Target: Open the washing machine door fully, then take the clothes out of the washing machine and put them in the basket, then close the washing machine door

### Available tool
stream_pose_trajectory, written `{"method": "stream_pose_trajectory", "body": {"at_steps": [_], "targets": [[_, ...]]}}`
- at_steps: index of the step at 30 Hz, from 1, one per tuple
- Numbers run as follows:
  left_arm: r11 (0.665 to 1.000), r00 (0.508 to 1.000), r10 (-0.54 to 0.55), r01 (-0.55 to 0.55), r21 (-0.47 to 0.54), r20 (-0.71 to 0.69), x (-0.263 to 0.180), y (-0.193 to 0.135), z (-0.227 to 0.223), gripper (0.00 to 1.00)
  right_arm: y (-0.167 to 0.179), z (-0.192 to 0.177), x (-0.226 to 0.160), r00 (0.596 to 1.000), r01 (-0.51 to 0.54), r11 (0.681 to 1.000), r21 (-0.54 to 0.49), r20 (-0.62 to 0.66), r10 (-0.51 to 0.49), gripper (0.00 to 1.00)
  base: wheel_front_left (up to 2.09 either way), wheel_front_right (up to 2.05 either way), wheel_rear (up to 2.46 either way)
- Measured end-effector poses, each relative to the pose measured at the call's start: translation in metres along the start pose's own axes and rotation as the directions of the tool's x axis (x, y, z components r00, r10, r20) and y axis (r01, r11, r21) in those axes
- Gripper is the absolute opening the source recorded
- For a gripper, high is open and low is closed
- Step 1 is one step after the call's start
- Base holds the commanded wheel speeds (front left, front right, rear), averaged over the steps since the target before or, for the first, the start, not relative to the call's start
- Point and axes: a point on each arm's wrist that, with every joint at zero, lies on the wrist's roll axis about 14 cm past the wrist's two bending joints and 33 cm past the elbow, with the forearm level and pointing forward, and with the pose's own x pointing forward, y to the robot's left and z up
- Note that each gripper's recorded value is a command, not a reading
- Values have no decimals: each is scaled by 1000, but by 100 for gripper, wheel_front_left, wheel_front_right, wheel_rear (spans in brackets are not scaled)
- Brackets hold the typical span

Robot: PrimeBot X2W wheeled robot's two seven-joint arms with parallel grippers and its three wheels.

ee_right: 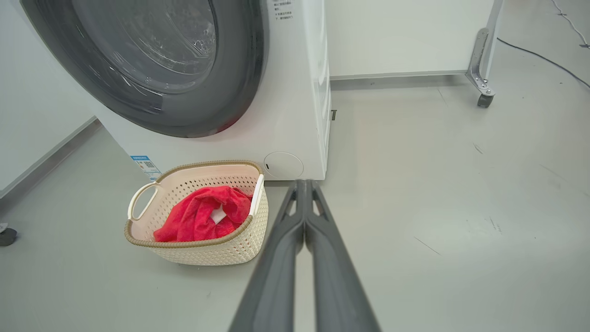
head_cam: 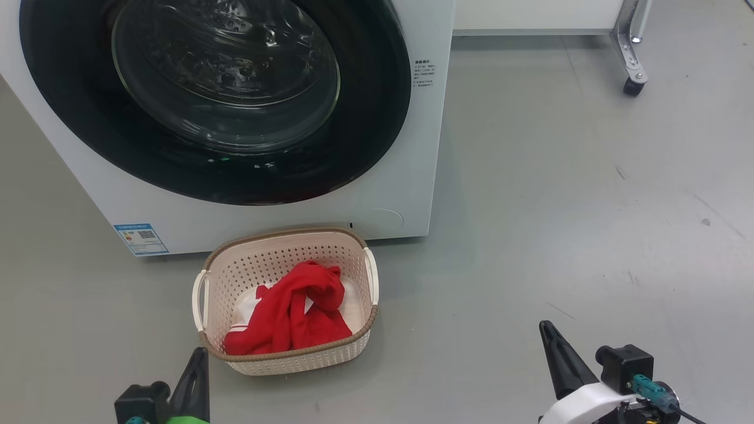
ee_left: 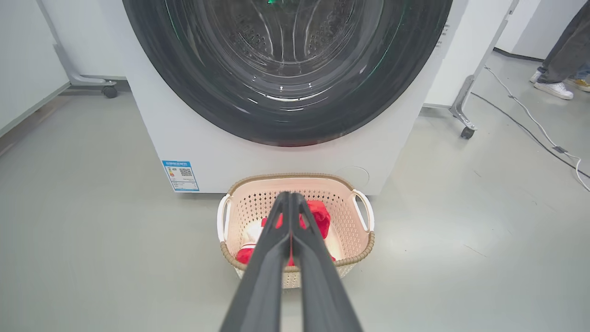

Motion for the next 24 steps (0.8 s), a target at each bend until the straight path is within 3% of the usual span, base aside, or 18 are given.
{"method": "stream_pose_trajectory", "body": {"at_steps": [13, 24], "targets": [[979, 998, 34, -42, -200, -44, 1, 11, -4, 0, -13, 8, 2, 998, 58, 977, 206, 8, -61, 0, 0, 0, 0], [943, 998, 42, -58, -327, -56, 3, 16, -1, 0, -23, 13, 2, 995, 95, 936, 339, 4, -102, 0, 0, 0, 0]]}}
